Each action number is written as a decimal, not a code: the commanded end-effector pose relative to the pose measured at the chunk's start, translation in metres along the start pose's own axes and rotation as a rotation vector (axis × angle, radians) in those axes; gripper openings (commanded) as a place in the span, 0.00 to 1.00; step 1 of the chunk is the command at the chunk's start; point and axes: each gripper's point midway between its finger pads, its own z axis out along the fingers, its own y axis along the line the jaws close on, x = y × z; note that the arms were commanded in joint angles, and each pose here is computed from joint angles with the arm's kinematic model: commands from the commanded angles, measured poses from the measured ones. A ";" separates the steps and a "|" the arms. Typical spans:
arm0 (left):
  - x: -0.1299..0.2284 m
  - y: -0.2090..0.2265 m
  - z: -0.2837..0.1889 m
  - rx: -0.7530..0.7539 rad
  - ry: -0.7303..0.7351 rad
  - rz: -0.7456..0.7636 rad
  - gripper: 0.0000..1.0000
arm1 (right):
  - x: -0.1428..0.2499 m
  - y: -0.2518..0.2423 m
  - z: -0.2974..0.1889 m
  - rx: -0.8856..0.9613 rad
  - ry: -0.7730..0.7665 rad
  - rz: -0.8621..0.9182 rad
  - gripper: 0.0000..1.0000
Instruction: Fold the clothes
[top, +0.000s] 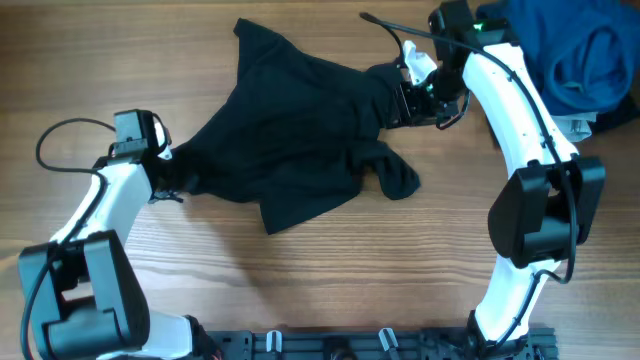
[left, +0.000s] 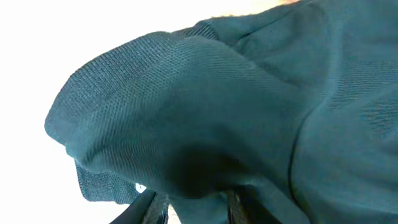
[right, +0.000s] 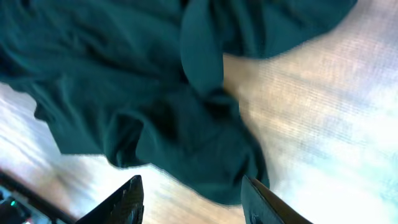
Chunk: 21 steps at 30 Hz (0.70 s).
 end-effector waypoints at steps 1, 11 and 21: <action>0.008 0.008 0.010 -0.027 0.038 -0.021 0.31 | 0.020 -0.005 0.004 0.017 0.089 0.076 0.51; 0.004 0.007 0.010 -0.023 0.024 -0.019 0.38 | 0.055 -0.002 0.053 0.092 0.213 0.106 0.54; 0.001 0.006 0.010 -0.019 0.009 -0.018 0.36 | 0.019 -0.033 0.085 0.164 0.019 0.135 0.04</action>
